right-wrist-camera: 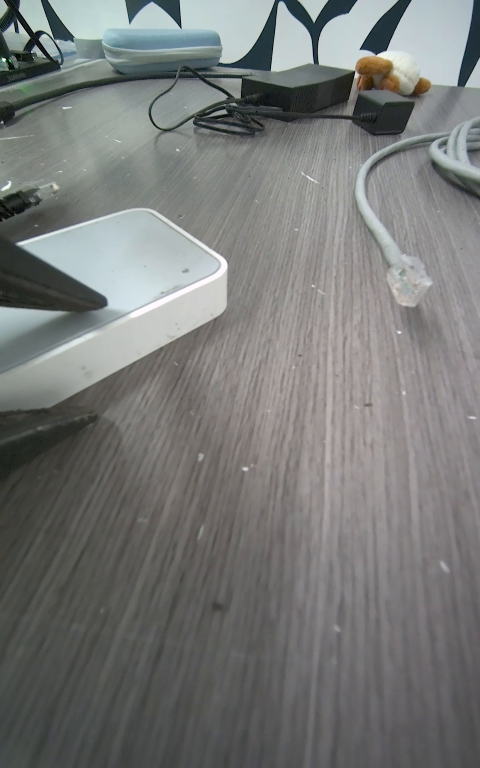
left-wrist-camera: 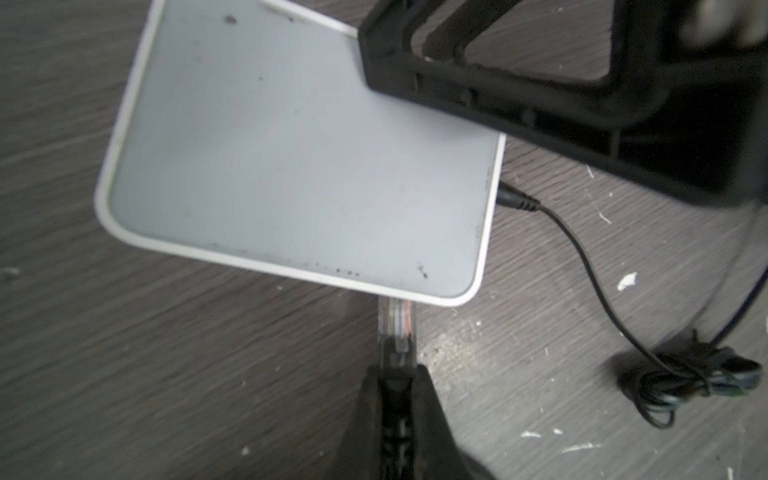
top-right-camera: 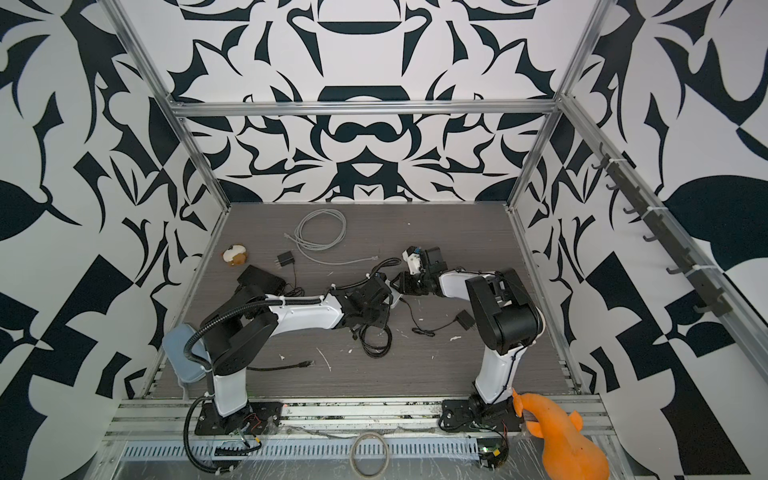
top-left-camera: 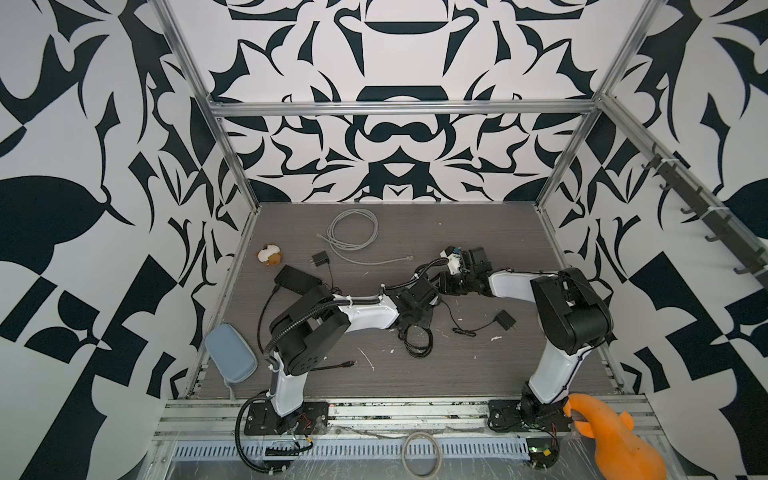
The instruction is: Insert the plug into the switch port
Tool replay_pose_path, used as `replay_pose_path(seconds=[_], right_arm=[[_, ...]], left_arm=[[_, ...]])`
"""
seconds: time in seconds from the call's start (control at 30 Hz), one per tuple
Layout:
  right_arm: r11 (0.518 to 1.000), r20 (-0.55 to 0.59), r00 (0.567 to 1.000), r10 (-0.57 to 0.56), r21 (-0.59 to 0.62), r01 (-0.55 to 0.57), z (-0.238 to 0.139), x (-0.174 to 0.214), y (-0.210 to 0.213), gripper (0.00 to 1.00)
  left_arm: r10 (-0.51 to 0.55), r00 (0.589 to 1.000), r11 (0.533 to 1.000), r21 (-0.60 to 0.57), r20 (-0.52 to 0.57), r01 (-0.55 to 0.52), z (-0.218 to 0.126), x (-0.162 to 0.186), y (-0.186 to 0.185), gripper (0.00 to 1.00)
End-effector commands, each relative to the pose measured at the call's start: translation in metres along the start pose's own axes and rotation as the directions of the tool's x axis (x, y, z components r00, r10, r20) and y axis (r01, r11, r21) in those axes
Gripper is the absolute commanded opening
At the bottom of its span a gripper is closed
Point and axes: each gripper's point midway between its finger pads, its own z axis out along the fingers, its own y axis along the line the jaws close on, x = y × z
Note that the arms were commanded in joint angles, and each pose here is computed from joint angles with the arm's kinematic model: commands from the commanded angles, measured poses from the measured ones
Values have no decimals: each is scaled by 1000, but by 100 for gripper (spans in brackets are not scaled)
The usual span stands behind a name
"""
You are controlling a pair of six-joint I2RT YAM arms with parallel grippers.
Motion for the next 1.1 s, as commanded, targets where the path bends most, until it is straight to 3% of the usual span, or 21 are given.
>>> replay_pose_path(seconds=[0.0, 0.2, 0.43, 0.83, 1.07], right_arm=[[997, -128, 990, 56, 63, -48, 1, 40, -15, 37], [999, -148, 988, 39, 30, -35, 2, 46, -10, 35], [992, -240, 971, 8, -120, -37, 8, 73, 12, 33], [977, -415, 906, -81, -214, -11, 14, 119, 31, 31], [954, -449, 883, -140, -301, -1, 12, 134, 60, 28]], left_arm=[[-6, 961, 987, -159, -278, -40, 20, 78, 52, 3], [-31, 966, 983, -183, -255, -17, 17, 74, 62, 3], [66, 985, 984, -153, -157, -90, 28, 57, 61, 3], [171, 985, 984, -51, -4, -171, 34, 38, 62, 3], [129, 991, 991, -37, -28, -130, 46, 36, 76, 2]])
